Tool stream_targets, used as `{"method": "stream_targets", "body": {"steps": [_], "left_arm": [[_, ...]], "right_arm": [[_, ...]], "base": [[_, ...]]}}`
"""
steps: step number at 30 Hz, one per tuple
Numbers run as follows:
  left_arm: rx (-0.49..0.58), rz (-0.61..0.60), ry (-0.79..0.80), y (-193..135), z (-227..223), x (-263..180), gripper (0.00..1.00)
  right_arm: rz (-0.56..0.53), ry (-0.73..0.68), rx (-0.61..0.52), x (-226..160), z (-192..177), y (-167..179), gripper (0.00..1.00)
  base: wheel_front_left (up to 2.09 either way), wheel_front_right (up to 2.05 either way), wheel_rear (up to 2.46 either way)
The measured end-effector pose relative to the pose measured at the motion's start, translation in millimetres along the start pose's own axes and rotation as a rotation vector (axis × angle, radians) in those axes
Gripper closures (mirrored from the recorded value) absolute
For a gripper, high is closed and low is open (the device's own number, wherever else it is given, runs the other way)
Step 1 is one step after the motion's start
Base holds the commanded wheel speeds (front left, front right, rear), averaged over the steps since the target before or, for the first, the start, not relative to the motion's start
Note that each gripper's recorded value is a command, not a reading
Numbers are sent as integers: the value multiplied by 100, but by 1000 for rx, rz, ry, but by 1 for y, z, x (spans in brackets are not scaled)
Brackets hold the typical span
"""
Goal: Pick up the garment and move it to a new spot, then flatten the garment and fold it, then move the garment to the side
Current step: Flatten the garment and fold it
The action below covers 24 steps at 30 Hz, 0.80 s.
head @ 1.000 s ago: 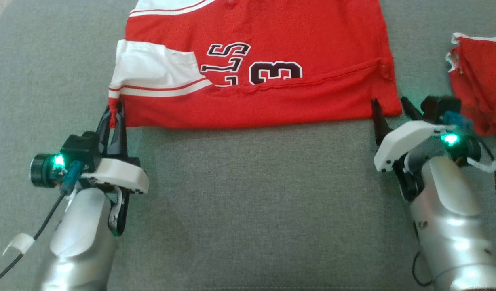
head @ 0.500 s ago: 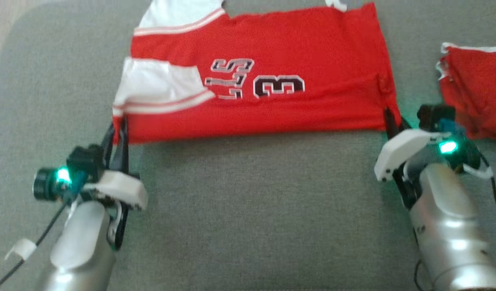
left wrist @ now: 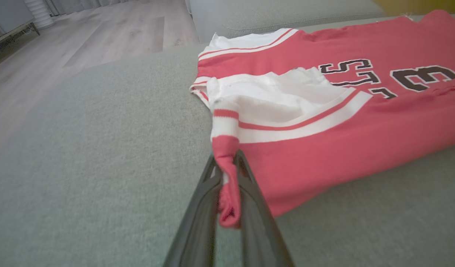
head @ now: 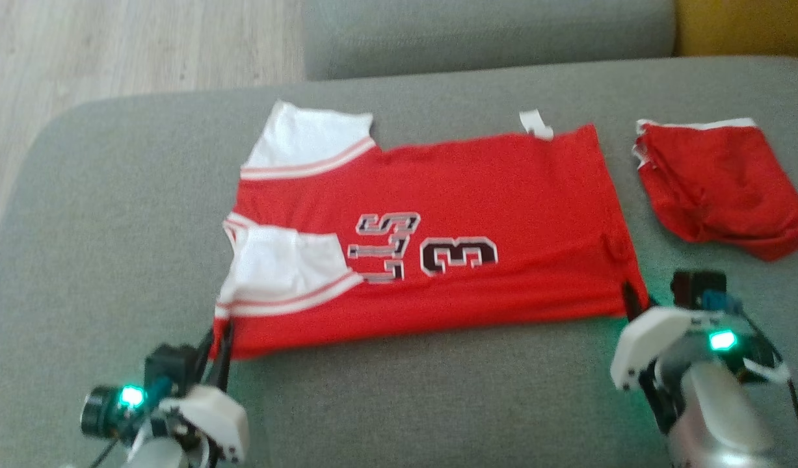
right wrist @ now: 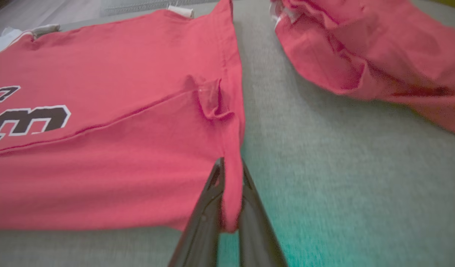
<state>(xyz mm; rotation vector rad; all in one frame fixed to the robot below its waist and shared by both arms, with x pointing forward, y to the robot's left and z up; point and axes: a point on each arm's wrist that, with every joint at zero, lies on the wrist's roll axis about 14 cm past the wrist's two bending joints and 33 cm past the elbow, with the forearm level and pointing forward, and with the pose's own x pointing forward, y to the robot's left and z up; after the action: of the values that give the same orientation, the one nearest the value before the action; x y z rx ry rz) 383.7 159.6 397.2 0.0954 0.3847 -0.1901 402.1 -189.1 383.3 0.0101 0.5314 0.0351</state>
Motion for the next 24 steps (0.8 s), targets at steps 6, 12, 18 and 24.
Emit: {"method": "stream_targets", "body": {"steps": [6, 12, 18, 24], "left_arm": [[-3, -25, 41, -11, -14, -20, 100], [-11, -27, 27, -13, -5, -18, 64], [-21, 15, -24, -7, 7, -14, 0], [-56, 47, -250, 1, 57, -6, 0]], "right_arm": [[-20, 29, 32, -27, -21, -7, 100], [-17, 0, 55, -31, -11, -7, 0], [-2, -143, 57, -30, 21, -3, 0], [51, -286, 77, -30, 49, 13, 0]], "base": [[0, 0, 0], [0, 0, 0], [0, 0, 0], [0, 0, 0]]}}
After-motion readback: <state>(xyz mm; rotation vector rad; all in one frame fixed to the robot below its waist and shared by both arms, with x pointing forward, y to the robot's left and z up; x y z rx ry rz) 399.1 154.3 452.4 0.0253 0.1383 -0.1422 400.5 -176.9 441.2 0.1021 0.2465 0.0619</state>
